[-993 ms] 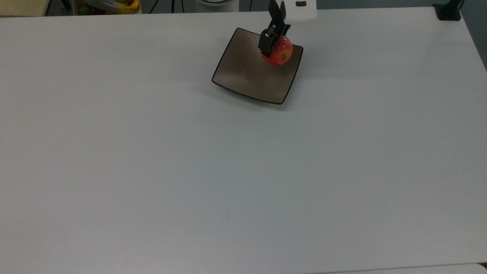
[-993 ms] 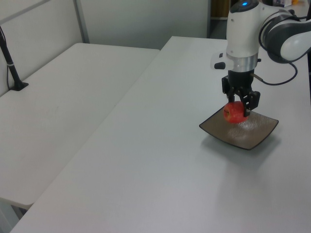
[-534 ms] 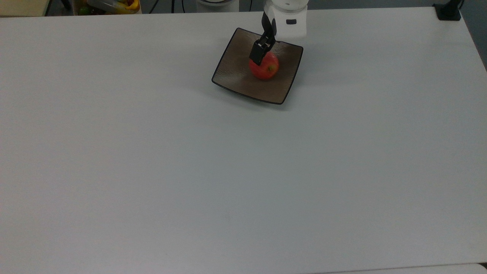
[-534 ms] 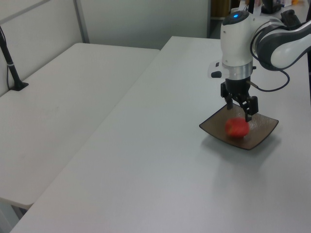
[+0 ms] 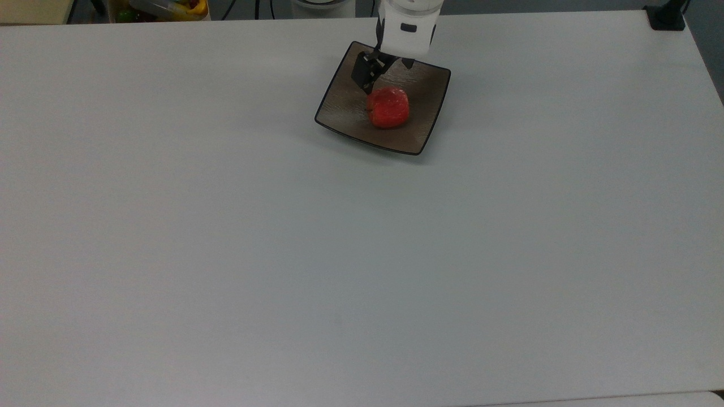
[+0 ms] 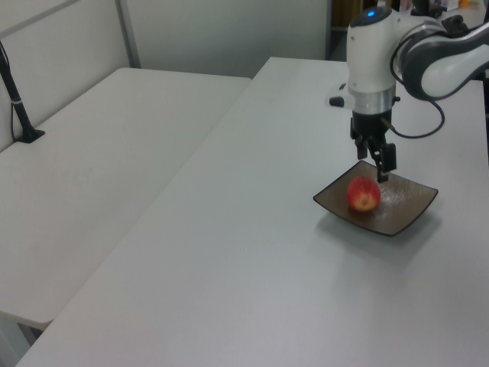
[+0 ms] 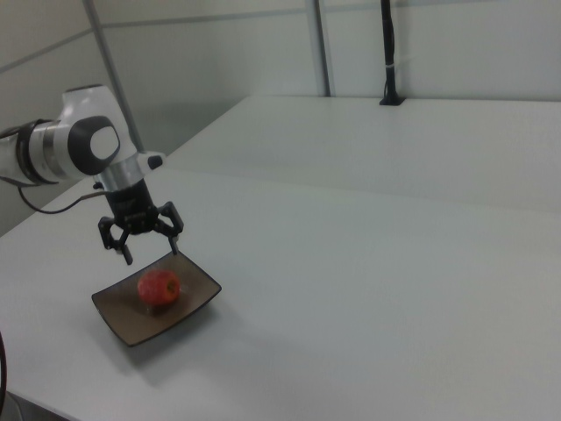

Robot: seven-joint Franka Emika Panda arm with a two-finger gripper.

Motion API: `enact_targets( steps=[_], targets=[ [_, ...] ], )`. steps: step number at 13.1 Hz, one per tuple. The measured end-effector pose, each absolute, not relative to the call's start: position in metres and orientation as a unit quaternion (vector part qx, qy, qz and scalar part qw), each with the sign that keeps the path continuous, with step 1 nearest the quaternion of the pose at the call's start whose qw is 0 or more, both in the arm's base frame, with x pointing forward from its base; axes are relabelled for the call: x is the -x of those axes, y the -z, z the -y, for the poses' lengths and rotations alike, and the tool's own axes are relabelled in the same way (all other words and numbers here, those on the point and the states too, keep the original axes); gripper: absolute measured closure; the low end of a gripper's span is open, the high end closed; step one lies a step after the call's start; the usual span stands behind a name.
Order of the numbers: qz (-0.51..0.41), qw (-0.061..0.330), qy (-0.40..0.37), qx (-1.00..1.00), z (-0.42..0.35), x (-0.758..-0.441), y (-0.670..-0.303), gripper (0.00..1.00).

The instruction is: Apples placed on a ceramic plate

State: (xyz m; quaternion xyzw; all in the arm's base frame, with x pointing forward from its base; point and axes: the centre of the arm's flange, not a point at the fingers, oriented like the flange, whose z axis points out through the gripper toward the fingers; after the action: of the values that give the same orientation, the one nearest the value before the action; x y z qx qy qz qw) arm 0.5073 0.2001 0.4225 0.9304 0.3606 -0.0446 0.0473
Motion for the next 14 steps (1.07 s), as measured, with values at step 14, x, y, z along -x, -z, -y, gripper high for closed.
enact_targets(
  steps=[14],
  targets=[
    [0.013, -0.023, -0.033, -0.999, -0.028, -0.578, -0.525, 0.0]
  ],
)
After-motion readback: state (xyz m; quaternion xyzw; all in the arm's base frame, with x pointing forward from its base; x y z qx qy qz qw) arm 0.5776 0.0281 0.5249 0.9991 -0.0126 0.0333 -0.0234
